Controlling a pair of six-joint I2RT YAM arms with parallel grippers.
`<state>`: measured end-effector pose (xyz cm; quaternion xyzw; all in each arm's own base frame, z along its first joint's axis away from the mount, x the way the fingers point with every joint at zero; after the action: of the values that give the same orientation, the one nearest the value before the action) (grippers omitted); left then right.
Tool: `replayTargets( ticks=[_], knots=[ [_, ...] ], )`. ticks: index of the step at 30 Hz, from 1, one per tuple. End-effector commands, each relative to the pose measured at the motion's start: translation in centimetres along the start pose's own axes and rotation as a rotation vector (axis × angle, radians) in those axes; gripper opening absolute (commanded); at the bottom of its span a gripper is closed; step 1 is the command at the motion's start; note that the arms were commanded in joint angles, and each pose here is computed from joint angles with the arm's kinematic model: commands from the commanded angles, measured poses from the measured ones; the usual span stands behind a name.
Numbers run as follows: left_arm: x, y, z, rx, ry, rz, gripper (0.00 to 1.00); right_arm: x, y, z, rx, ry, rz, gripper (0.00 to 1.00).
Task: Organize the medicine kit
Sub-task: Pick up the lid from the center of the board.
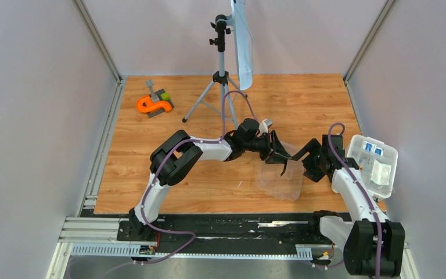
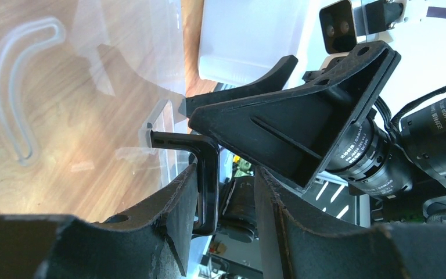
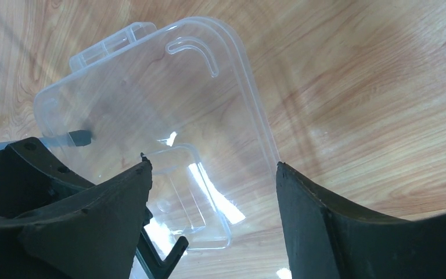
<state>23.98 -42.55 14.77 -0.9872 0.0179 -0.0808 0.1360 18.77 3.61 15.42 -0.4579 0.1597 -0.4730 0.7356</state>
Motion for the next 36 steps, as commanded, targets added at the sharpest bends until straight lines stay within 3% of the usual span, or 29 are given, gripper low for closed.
replayTargets(
  ticks=[1, 25, 36],
  knots=[
    [0.7, -0.9, -2.6, -0.092, 0.043, -0.036, 0.48, 0.9, -0.9, 1.0, 0.024, -0.017, -0.046, 0.77],
    [0.8, -0.8, -1.2, -0.084, 0.020, -0.034, 0.48, 2.2, -4.5, 3.5, 0.131, -0.027, -0.134, 0.80],
    [1.6, -0.5, -0.4, -0.088, 0.000, -0.047, 0.48, 0.6, -7.5, 2.7, 0.294, -0.124, -0.154, 0.57]
  ],
)
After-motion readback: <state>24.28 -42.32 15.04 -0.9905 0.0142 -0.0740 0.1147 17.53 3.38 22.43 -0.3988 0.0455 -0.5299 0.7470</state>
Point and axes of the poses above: each gripper's point midway between its finger pads, its own y axis out along the fingers, its own z axis along the line the jaws close on, x = y × z, the point moved 10 cm from there along -y, back along the fingers, and after that the axes turned 10 degrees about y, right-handed, at the moved point
